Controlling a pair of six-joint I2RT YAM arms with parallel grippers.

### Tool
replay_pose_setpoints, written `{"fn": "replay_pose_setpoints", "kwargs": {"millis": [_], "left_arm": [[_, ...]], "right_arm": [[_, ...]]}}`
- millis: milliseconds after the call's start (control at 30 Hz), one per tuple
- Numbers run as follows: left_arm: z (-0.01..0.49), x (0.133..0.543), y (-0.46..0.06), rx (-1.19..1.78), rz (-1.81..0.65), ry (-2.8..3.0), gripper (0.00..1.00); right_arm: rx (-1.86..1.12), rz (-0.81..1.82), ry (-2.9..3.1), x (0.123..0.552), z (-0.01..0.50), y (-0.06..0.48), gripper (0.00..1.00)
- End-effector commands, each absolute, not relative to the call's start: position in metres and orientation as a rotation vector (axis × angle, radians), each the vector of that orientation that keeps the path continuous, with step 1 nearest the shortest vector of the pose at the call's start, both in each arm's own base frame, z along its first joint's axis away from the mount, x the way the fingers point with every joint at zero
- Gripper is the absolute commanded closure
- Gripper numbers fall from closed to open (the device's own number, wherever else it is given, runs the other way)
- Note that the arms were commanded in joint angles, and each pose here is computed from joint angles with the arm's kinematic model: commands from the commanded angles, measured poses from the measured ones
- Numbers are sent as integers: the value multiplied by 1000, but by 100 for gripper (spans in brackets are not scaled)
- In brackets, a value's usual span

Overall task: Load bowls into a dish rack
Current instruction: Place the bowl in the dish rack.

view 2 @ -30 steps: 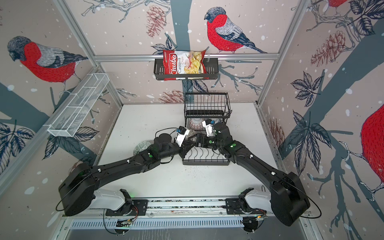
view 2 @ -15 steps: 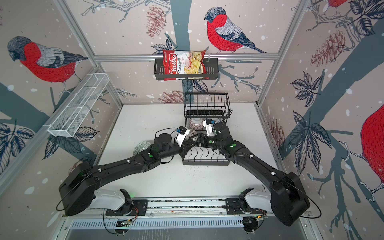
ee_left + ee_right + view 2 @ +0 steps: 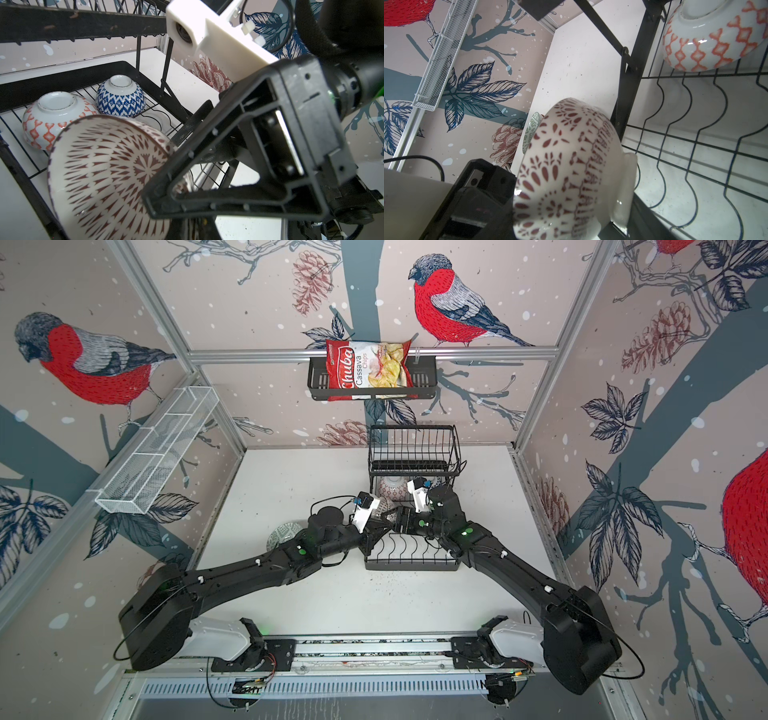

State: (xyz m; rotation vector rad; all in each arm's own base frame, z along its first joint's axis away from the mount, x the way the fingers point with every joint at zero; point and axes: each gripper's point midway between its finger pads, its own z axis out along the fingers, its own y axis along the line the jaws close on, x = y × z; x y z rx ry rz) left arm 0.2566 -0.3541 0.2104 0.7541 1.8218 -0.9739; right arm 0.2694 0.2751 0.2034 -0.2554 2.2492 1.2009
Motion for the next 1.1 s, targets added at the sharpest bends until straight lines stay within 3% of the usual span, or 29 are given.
{"fn": "replay_pose_setpoints", "kwargs": {"millis": [0,667,933,1067], "left_arm": [[227,262,-358,741,-970,1747,97],[219,263,-359,760,-955,1774,71],[218,261,-356,759,-948,1776,44],[220,259,-353,761,-947,1763,39]], "right_arm": [[-301,1219,2201,267,213,278,32],[-224,1150,2164,272,218,263,35],[-188,1101,2176,278,212,255,34],[-175,1077,2182,281,208,251,35]]}}
